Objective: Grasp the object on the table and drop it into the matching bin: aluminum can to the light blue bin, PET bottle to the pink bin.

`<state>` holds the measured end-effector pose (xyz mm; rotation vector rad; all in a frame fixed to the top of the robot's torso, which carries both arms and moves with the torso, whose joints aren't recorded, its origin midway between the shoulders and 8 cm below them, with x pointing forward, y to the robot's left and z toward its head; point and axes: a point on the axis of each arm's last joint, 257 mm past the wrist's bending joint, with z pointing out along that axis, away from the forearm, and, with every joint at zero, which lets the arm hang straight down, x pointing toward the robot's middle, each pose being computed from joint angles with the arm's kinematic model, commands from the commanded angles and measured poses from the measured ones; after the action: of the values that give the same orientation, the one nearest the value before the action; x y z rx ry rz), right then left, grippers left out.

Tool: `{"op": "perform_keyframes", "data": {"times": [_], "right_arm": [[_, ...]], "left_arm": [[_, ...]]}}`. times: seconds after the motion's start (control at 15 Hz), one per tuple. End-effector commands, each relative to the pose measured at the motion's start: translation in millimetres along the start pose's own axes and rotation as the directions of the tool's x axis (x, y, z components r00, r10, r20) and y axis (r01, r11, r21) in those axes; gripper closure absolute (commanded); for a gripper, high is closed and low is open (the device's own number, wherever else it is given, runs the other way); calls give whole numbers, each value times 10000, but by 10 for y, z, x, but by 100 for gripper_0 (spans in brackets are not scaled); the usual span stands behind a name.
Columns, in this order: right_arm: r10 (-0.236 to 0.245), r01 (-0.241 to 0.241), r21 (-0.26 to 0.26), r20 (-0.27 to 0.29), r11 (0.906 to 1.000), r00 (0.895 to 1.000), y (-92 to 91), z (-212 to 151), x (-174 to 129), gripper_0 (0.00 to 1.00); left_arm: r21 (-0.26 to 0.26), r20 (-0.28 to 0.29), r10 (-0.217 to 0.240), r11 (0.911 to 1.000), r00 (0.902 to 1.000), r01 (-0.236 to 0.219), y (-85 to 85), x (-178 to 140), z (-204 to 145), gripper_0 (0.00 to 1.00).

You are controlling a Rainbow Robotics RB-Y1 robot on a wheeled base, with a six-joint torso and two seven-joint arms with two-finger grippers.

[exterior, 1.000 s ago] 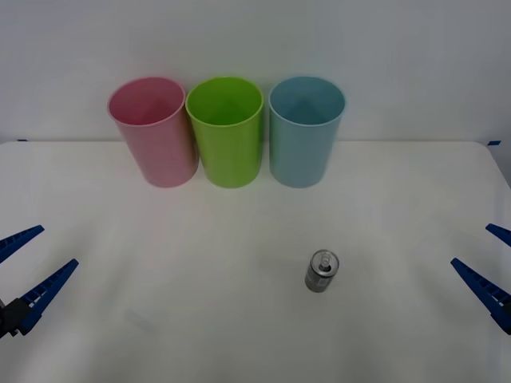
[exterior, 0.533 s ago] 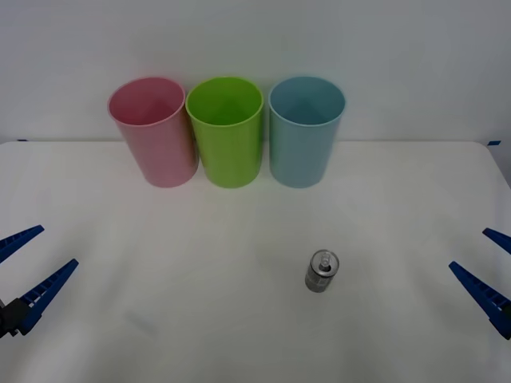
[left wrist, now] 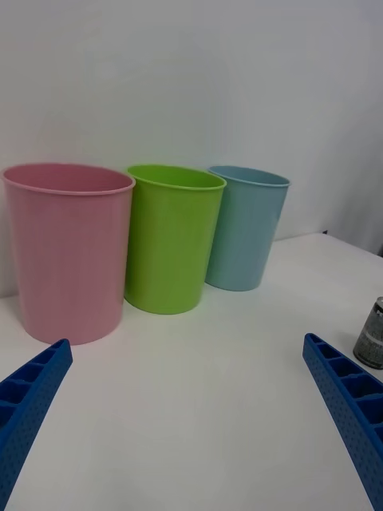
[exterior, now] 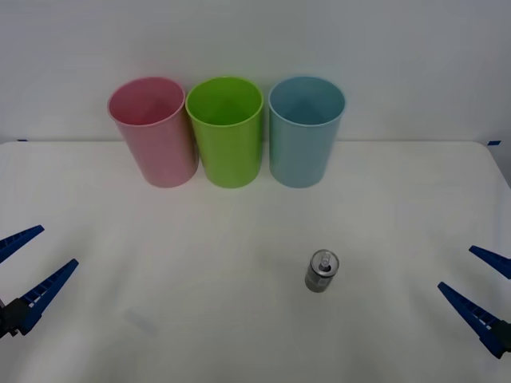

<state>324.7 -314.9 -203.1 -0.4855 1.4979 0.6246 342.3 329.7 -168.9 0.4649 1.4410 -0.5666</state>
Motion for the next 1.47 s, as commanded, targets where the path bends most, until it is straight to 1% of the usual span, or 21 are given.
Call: {"op": "perform_keyframes", "data": {"times": [0.07,0.13,0.2,0.33,0.4,0.47,0.6,0.73,1.0,1.13,1.47], "right_arm": [[-131,124,-201,-369,9997,9992,51,-6,176,0],[-234,220,-285,-495,9994,9985,80,9,228,0],[-460,439,-411,-532,9982,9975,125,43,269,0],[-1225,1204,-390,-560,9920,9909,132,97,331,0],[-1622,1598,-403,-638,9863,9847,143,137,386,0],[-1793,1760,-489,-735,9832,9810,157,163,441,0],[-1705,1633,-779,-965,9835,9806,202,254,615,0],[-1676,1564,-1027,-1118,9823,9795,234,319,727,0],[-1501,1302,-1570,-1228,9790,9810,359,564,949,0],[-1531,1305,-1756,-1220,9758,9807,412,680,1003,0],[-1627,1368,-1773,-1413,9746,9765,497,925,1138,0]], "left_arm": [[0,0,0,10000,10000,0,0,0,0,0],[0,0,0,10000,10000,0,0,0,0,0],[0,0,0,10000,10000,0,0,0,0,0],[0,0,0,10000,10000,0,0,0,0,0],[0,0,0,10000,10000,0,0,0,0,0],[0,0,0,10000,10000,0,0,0,0,0],[0,0,0,10000,10000,0,0,0,0,0],[0,0,0,10000,10000,0,0,0,0,0],[0,0,0,10000,10000,0,0,0,0,0],[0,0,0,10000,10000,0,0,0,0,0],[0,0,0,10000,10000,0,0,0,0,0]]}}
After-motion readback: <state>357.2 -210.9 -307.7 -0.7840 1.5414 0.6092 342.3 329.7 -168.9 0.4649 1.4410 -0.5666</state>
